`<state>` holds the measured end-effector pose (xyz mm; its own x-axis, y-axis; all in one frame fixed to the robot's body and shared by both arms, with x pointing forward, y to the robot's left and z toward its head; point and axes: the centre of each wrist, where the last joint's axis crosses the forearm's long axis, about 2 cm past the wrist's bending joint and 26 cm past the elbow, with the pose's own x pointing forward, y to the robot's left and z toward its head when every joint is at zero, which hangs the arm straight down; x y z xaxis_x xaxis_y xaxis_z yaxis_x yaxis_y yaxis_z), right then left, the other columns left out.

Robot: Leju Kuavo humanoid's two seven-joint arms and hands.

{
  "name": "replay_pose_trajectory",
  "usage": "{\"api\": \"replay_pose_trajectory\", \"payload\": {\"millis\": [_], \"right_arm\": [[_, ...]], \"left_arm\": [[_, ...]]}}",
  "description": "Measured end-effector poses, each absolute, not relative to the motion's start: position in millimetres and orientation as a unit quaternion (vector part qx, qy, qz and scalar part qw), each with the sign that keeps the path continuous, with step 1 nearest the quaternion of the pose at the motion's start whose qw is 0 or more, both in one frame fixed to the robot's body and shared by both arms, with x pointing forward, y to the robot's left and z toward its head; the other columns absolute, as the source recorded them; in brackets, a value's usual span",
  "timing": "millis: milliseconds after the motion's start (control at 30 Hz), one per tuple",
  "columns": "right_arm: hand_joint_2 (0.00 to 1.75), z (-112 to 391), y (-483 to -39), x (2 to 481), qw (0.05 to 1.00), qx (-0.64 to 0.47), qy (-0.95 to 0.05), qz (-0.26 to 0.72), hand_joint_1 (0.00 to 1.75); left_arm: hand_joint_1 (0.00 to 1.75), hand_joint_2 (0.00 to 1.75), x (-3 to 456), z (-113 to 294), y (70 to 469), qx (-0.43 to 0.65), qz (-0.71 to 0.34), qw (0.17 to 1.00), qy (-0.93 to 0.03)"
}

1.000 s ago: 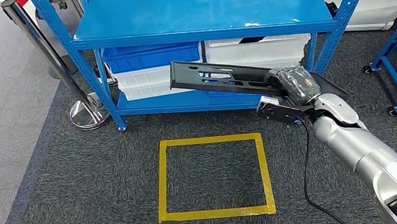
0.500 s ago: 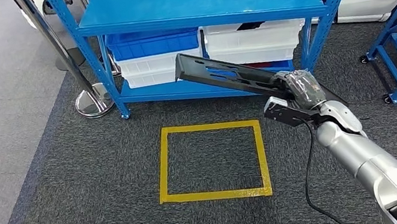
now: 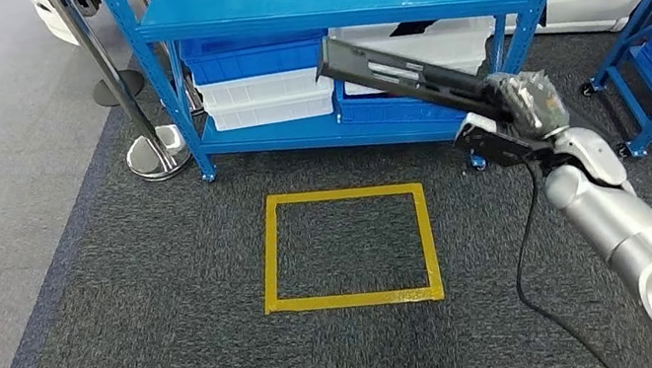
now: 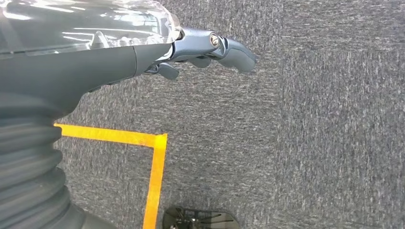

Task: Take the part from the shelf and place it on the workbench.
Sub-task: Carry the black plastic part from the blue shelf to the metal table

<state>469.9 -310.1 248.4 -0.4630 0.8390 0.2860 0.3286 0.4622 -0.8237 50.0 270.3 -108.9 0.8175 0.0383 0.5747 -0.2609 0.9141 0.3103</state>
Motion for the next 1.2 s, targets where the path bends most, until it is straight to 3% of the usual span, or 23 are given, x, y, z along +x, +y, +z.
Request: {"api": "replay_pose_trajectory", "payload": {"millis": [767,1200], "right_arm": [[1.75,270.8,-319.4,471.0,0.346,-0.399,-0.785,0.324,1.75],[1.75,289.3,-358.7,471.3,0.355,-0.432,-0.766,0.316,1.75]], "left_arm": [[0.0,1.75,48.5,-109.4,276.6,0.195,0.086,0.935,-0.284],[0.0,1.75,45.5,-110.0,277.0,0.171,0.07,0.946,-0.265]]}}
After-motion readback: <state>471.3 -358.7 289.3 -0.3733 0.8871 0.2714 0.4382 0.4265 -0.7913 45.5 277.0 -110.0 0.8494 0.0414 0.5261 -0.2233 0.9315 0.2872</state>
